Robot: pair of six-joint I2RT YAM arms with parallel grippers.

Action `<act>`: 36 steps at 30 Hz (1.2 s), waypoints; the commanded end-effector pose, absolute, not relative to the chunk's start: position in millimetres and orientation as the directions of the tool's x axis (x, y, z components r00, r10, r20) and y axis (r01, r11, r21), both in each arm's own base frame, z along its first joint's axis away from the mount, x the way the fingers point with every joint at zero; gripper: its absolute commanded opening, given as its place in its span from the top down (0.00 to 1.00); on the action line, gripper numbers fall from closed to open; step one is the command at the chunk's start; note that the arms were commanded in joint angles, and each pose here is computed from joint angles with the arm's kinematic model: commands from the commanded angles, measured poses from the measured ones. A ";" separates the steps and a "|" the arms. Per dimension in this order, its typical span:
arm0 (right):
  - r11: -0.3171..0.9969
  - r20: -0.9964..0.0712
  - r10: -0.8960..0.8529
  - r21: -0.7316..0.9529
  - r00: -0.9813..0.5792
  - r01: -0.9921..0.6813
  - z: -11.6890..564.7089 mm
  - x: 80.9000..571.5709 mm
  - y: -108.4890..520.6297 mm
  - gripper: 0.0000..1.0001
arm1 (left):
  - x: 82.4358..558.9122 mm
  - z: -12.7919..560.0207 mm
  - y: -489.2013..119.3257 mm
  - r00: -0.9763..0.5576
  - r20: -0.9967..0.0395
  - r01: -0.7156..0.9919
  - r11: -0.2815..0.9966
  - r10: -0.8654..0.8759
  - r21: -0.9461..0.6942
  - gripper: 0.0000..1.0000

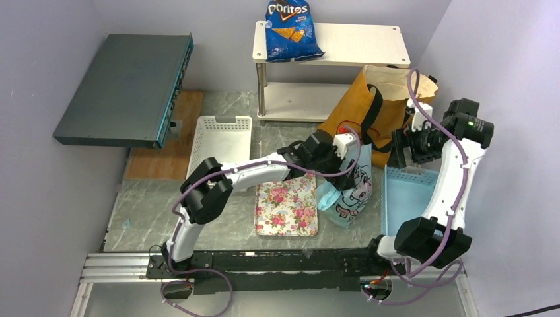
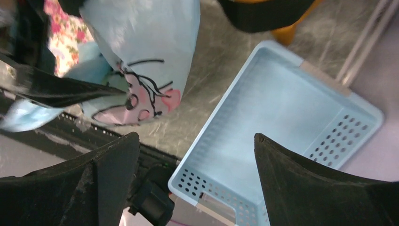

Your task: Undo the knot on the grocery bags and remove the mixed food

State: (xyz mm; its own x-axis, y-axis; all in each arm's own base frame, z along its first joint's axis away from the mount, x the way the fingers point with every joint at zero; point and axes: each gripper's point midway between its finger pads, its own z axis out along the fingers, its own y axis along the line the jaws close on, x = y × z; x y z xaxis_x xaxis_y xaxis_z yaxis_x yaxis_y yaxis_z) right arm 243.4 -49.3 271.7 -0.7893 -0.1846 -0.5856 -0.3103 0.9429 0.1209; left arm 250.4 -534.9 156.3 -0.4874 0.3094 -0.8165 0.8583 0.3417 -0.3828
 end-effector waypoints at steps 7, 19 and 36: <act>0.863 -0.544 -0.334 0.152 -0.770 -0.481 231.9 214.1 -22.8 0.10 | 227.4 310.0 -460.5 -0.211 -0.976 0.976 0.061 0.048 -0.208 0.01; 0.698 -0.681 -0.406 0.200 -0.609 -0.688 273.6 232.1 93.2 0.21 | 268.7 272.4 -358.8 -0.336 -0.934 0.904 0.321 0.119 -0.284 0.04; 0.836 -0.370 -0.455 0.136 -0.810 -0.532 137.4 215.6 -20.4 0.45 | 226.8 214.6 -356.3 0.073 -0.930 0.985 0.123 0.360 0.125 0.25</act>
